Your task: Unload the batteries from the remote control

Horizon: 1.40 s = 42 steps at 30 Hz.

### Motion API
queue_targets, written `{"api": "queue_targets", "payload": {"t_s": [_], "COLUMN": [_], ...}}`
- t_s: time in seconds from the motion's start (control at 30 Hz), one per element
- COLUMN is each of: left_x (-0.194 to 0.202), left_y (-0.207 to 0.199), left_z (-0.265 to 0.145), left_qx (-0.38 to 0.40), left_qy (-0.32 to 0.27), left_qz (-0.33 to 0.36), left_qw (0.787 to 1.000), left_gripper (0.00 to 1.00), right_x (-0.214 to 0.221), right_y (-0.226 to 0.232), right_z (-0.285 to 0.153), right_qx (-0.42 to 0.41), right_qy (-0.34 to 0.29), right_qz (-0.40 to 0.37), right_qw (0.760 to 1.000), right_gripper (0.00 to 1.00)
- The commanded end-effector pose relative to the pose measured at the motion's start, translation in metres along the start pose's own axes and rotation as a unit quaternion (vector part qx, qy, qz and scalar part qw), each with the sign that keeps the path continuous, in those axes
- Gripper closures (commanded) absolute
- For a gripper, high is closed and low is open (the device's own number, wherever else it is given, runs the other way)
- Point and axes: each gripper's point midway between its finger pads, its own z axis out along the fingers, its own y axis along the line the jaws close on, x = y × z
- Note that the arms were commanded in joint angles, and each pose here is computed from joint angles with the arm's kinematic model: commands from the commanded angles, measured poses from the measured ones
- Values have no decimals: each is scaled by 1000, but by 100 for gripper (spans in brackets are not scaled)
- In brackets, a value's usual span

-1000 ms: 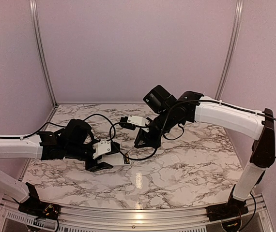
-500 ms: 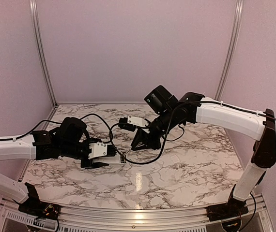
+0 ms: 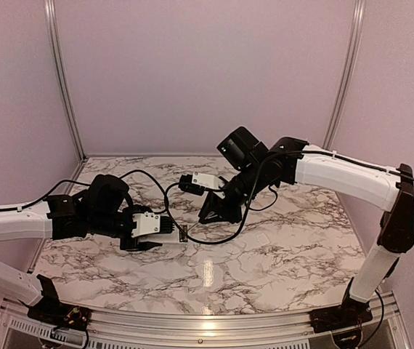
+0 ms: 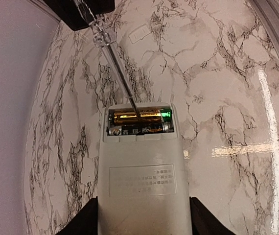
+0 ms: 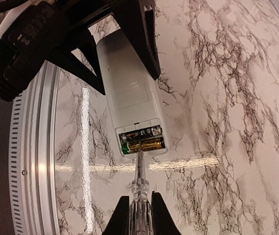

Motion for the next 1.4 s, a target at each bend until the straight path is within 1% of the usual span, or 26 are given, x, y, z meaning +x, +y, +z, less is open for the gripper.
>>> {"api": "queue_targets", "payload": {"t_s": [0.0,0.33,0.6,0.77,0.97,1.2,1.37], "left_x": [-23,-25,-24,-25,-20,-13,-17], "left_y": [10,3,1,1,-2,-4,-1], "left_z": [-5,1,2,4,13,19,18], "left_qx": [-7,16,20,22,30,28,22], "left_qy": [-41,-48,-48,-51,-38,-30,-39], "left_qz": [-36,-74,-84,-87,-102,-121,-125], "left_qw": [998,996,995,995,994,992,991], "left_gripper": [100,100,100,100,100,100,100], "right_x": [-13,-19,-20,-24,-32,-27,-23], "right_y": [-10,-23,-34,-32,-30,-28,-25], "right_z": [-20,-18,-15,-14,-19,-22,-16], "right_qx": [52,82,105,98,95,96,85], "right_qy": [-13,-13,-12,-17,-29,-19,-14], "right_qz": [10,17,20,20,17,17,20], "right_qw": [998,996,994,995,995,995,996], "right_gripper": [100,100,100,100,100,100,100]}}
